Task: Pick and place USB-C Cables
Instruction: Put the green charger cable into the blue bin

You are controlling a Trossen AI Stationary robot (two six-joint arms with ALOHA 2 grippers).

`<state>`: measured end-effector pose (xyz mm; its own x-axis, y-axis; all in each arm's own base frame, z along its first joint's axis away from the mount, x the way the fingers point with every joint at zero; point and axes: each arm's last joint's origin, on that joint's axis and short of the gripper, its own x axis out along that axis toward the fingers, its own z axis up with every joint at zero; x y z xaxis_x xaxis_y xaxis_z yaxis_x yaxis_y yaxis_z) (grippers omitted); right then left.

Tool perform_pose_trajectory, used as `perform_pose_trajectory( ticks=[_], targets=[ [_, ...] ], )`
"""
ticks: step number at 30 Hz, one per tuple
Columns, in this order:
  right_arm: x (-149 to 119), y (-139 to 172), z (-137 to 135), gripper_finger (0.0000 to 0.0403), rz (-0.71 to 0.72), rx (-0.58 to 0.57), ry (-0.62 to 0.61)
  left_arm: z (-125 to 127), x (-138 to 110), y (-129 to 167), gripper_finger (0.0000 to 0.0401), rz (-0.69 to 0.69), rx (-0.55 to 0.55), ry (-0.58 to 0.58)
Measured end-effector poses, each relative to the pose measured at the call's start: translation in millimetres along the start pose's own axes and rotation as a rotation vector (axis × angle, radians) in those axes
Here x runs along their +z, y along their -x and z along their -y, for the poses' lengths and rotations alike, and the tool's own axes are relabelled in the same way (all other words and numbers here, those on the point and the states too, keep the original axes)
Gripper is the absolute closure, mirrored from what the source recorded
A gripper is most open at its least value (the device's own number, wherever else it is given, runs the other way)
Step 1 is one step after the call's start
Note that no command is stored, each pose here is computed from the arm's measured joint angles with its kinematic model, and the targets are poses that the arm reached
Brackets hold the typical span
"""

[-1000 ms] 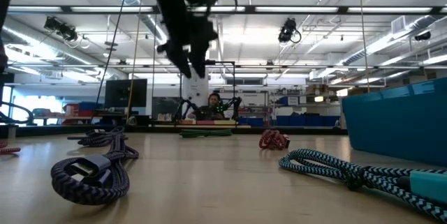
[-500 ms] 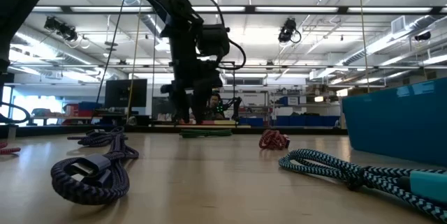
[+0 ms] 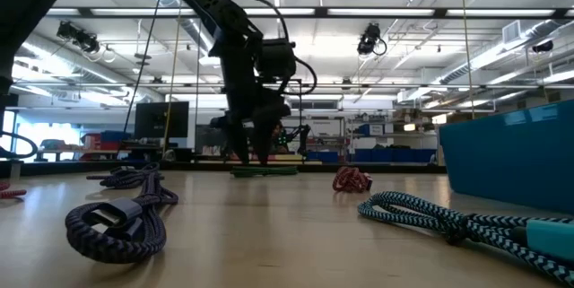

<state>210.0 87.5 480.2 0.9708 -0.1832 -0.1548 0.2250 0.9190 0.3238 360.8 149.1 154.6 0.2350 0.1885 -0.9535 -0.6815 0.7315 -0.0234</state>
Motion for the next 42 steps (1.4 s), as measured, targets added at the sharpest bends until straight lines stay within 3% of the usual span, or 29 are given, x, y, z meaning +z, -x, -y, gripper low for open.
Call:
perform_pose_trajectory(
  ticks=[8,11,15,19,23,30,38,42],
  targets=[
    [2,0,-2,0.0304,0.010,0.039,0.018,1,-5,-26,0.0137,-0.071,0.007,-0.011],
    [2,0,-2,0.0305,0.010,0.040,0.022,2,-5,-27,0.0158,-0.072,0.006,-0.020],
    [2,0,-2,0.0306,0.008,0.038,0.054,1,-5,-25,0.0233,-0.067,-0.003,-0.028],
    [0,0,-1,0.0306,-0.002,0.016,0.087,-1,-5,-17,0.0362,-0.077,-0.029,-0.074],
    [-2,0,1,0.0306,-0.016,-0.015,0.107,-7,-8,-3,0.0387,-0.112,-0.034,-0.087],
    [-9,1,10,0.0306,-0.044,-0.166,0.175,-16,-13,76,0.0387,-0.021,-0.034,-0.078],
    [-22,-10,30,0.0306,-0.022,-0.455,0.229,-27,-37,204,0.0387,0.366,-0.174,0.008],
    [-32,-28,45,0.0306,-0.017,-0.531,0.198,-30,-60,256,0.0387,0.566,-0.247,0.007]
  ],
)
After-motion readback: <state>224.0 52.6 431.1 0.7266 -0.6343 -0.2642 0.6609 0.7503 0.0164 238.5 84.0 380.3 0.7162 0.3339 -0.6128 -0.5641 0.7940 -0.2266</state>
